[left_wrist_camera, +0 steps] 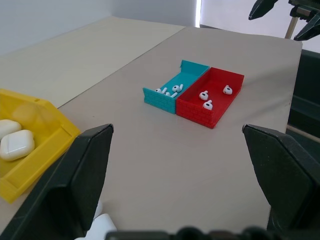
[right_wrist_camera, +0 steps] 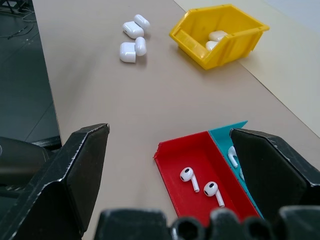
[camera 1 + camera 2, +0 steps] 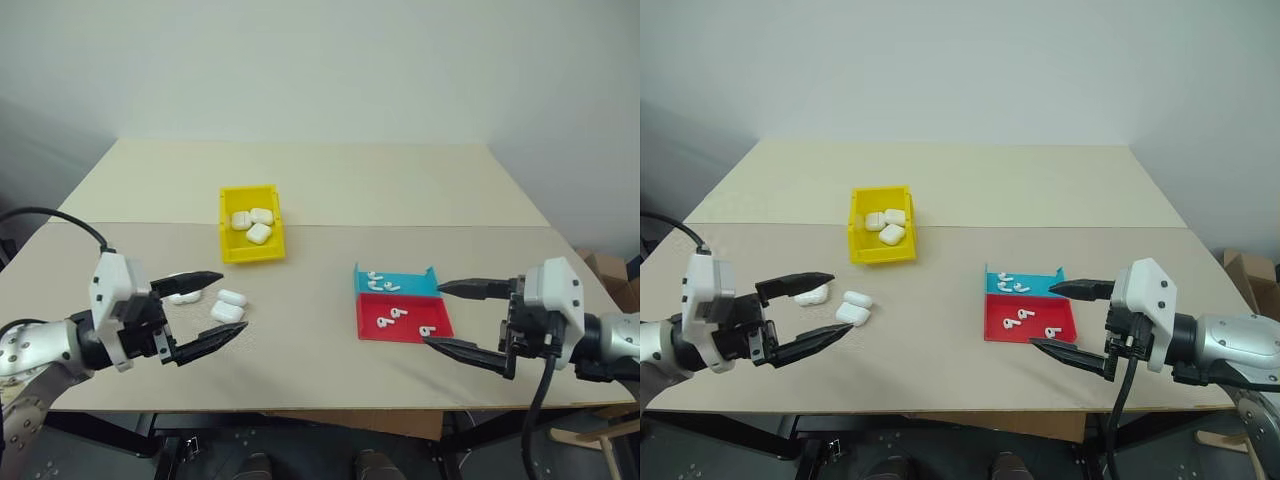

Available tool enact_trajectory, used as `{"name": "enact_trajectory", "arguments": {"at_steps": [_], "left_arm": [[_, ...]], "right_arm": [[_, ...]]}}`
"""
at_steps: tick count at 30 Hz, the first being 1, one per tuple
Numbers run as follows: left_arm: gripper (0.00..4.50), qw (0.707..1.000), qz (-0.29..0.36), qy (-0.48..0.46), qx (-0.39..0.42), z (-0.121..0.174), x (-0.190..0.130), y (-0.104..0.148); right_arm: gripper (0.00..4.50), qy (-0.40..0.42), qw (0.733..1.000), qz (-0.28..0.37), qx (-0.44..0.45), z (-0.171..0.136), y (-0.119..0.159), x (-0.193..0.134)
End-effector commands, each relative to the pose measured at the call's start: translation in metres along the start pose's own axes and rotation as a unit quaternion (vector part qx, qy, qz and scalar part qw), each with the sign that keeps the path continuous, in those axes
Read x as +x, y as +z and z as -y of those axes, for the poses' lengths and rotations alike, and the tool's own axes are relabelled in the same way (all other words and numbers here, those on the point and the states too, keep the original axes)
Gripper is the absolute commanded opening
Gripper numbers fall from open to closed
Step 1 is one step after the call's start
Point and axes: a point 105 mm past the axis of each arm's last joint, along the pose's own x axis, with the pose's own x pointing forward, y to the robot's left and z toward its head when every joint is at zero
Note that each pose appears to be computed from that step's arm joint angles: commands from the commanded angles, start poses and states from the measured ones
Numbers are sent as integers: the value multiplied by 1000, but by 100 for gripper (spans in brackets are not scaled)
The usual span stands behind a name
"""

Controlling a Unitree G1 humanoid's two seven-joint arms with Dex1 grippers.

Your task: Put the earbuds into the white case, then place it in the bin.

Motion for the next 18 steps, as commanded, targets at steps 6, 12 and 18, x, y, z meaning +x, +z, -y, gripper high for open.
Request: {"name": "enact_trajectory", "arguments": {"at_steps": [6, 12, 18], "left_arm": [[450, 999, -14, 33, 14, -10, -10, 9], [450, 997, -71, 33, 14, -16, -24, -2], [450, 985, -155, 70, -29, -28, -44, -30]], "right_arm": [[445, 2, 1000, 17, -25, 1, 11, 0], [445, 2, 1000, 16, -25, 2, 11, 1], [445, 5, 1000, 15, -24, 1, 11, 2]]}}
